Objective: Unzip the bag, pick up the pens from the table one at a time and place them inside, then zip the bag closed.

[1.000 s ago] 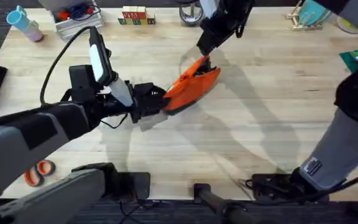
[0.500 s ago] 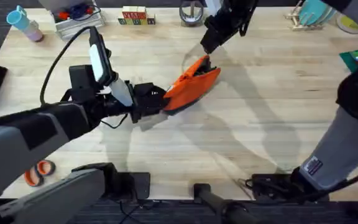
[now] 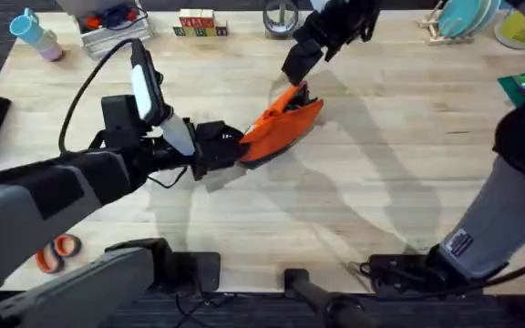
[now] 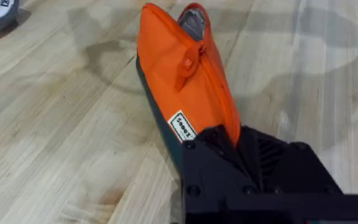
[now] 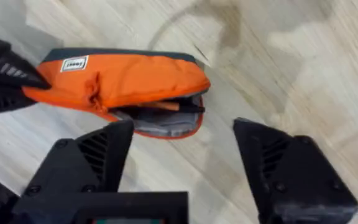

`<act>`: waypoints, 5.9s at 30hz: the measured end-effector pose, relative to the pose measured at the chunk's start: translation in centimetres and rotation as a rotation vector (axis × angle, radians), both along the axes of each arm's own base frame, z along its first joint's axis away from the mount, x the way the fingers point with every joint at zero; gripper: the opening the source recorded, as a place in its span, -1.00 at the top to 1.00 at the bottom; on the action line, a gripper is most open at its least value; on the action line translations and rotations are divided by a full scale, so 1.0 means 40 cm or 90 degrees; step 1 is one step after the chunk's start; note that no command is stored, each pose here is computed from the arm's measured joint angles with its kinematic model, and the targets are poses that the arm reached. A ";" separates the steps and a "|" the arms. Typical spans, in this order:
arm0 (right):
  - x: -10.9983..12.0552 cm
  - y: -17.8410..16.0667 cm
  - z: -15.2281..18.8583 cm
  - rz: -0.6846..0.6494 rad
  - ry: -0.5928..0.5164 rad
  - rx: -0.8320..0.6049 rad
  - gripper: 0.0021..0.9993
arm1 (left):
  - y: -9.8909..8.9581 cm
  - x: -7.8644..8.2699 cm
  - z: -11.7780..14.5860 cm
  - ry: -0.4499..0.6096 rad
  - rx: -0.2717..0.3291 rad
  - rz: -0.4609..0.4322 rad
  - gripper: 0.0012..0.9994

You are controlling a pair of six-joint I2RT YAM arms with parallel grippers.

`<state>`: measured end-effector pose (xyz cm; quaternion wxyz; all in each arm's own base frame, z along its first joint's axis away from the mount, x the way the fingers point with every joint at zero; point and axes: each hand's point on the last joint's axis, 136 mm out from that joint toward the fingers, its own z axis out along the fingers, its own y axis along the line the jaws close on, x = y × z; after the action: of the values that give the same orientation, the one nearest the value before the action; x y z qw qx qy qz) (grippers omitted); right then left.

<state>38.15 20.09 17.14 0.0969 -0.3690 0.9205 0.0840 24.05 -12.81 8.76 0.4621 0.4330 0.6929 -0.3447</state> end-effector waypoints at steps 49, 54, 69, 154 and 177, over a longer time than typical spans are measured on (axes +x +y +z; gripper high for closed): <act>-0.211 -0.030 0.330 -0.002 -0.101 0.077 -0.99 | 0.000 0.000 0.000 0.000 0.000 0.000 0.92; -0.216 0.000 0.281 0.006 -0.067 0.093 -1.00 | 0.000 0.000 0.000 0.000 0.000 0.000 0.92; -0.205 0.126 0.168 0.072 -0.030 0.091 -1.00 | 0.000 0.000 0.000 0.000 0.000 0.000 0.92; -0.158 0.194 -0.146 0.162 0.109 0.005 0.93 | -0.001 -0.002 0.000 0.002 -0.002 -0.001 0.92; -0.150 0.185 -0.146 0.160 0.100 -0.011 0.94 | -0.001 -0.002 0.000 0.002 -0.002 -0.001 0.92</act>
<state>32.13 27.48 11.29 0.0104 -0.4743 0.8726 0.1163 23.98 -12.84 8.77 0.4613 0.4323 0.6927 -0.3471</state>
